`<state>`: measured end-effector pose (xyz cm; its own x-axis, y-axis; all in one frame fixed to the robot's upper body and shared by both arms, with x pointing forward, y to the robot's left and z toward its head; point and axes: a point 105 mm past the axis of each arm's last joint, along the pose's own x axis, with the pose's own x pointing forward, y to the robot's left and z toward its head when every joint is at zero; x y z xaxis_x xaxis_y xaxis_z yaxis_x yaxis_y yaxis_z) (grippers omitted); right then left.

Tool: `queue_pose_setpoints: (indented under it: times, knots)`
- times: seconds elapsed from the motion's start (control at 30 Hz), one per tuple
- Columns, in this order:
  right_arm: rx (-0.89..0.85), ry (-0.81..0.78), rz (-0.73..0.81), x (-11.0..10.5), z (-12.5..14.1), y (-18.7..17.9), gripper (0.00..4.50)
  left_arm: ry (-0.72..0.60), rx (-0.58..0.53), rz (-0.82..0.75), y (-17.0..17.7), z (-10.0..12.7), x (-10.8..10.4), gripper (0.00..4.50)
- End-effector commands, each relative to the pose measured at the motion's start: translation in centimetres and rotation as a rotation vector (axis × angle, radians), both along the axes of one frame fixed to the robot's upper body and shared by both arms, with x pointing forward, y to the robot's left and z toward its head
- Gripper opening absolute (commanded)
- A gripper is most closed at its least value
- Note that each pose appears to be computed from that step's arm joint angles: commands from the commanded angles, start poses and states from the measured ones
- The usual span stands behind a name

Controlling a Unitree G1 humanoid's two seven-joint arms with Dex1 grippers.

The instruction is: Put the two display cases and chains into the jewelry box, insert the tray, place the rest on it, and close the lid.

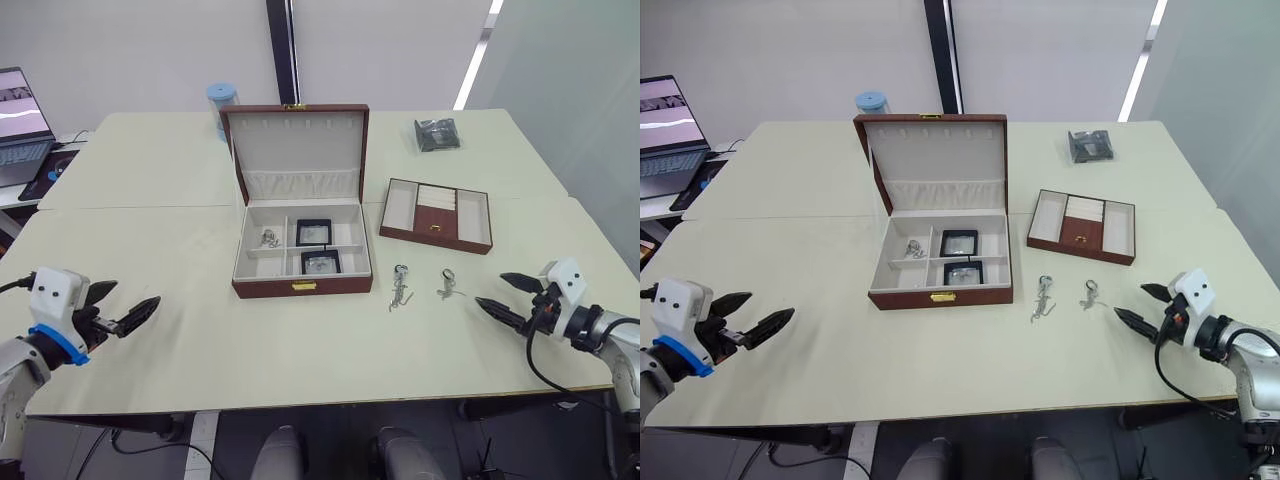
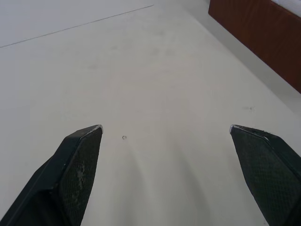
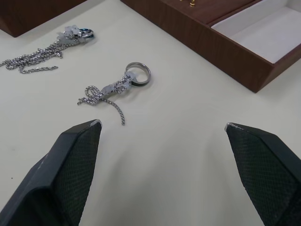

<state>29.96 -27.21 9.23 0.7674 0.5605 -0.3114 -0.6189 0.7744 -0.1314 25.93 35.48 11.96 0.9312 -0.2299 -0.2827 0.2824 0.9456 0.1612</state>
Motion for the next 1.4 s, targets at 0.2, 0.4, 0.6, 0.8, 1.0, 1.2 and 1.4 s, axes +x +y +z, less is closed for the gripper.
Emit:
queue_pose_setpoints:
  times: [0.2, 0.4, 0.6, 0.8, 1.0, 1.2, 1.4]
  knots:
    - [-0.025, -0.069, 0.007, 0.6, 1.6, -0.6, 4.46, -0.056, 0.046, 0.008, 0.3, 2.0, -0.4, 4.5]
    - [-0.025, -0.072, 0.016, 0.8, 1.7, -0.6, 4.46, -0.064, 0.048, 0.01, 0.2, 2.0, -0.5, 4.5]
    - [-0.027, -0.067, 0.035, 0.9, 1.7, -0.5, 4.46, -0.073, 0.05, 0.0, -0.3, 2.0, -0.5, 4.5]
    - [-0.056, -0.073, 0.129, 1.1, 3.1, 0.9, 4.46, -0.074, 0.1, -0.113, -2.5, 1.6, -0.8, 4.5]
    - [-0.093, -0.043, 0.283, 1.5, 5.6, 3.1, 4.46, -0.099, 0.067, -0.305, -8.5, 1.4, -0.6, 4.5]
    - [-0.155, 0.012, 0.405, 2.6, 7.6, 4.8, 4.46, -0.102, 0.036, -0.544, -15.2, 0.6, -0.9, 4.5]
    - [-0.253, 0.033, 0.436, 5.3, 8.9, 4.9, 4.46, -0.152, 0.011, -0.73, -19.3, 0.4, -0.9, 4.5]
